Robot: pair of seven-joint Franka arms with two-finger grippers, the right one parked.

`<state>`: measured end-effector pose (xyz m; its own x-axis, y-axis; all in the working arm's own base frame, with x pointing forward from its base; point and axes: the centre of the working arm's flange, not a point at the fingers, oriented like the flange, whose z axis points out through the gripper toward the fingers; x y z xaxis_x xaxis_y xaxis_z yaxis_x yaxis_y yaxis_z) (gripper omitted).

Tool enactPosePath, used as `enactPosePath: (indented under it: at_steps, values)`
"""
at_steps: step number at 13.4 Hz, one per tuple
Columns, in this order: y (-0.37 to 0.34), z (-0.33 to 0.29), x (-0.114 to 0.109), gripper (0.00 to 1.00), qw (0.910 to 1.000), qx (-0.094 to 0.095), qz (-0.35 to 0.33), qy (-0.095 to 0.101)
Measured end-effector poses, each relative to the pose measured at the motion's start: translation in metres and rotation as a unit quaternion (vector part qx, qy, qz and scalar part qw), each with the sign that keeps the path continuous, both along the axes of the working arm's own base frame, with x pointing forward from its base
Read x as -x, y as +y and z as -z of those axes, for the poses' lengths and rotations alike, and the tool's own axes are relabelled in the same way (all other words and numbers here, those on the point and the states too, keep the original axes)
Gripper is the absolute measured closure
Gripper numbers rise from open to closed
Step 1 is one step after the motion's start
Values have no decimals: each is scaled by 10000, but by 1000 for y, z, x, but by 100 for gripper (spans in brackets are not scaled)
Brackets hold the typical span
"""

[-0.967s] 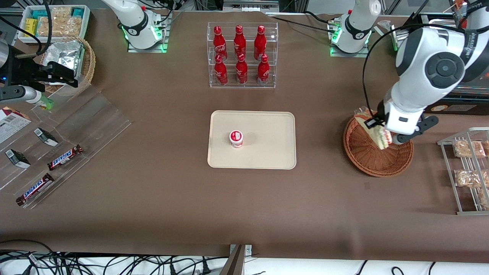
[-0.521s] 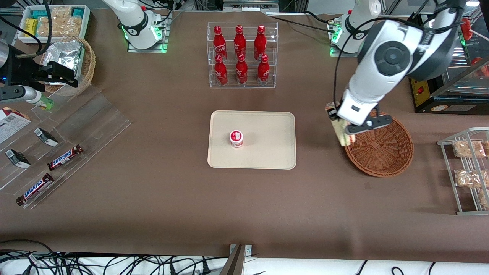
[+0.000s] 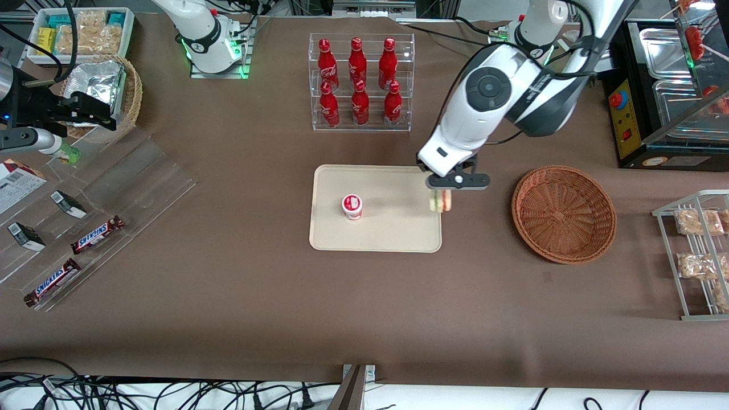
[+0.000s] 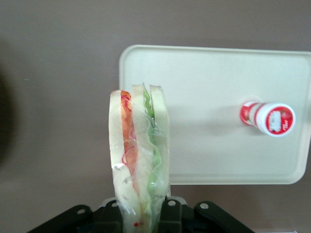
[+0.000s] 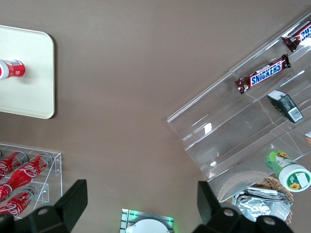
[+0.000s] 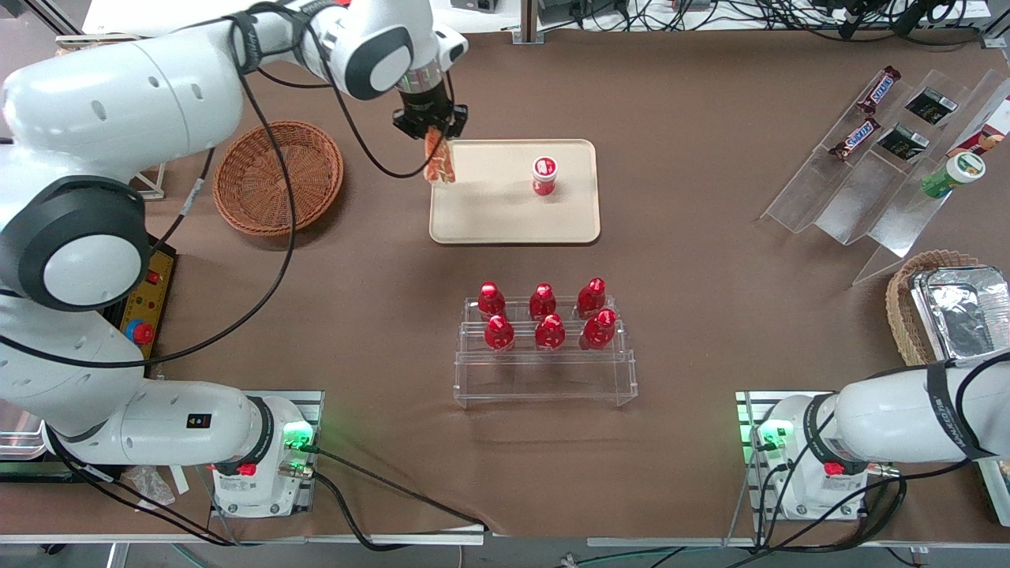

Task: Place sandwich from basket to tray
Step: 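Carry the sandwich with the left gripper over the cream tray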

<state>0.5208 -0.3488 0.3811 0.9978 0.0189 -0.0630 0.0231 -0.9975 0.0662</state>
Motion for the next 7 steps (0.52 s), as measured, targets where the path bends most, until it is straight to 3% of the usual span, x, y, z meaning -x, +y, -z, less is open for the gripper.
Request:
enactPosePath:
  at_steps: [1, 4, 7]
  values:
    - [-8, 10, 3, 81, 10000, 17, 71, 17]
    - [-24, 49, 8, 81, 9996, -213, 176, 8]
    - [-43, 90, 15, 81, 9994, -191, 268, 59]
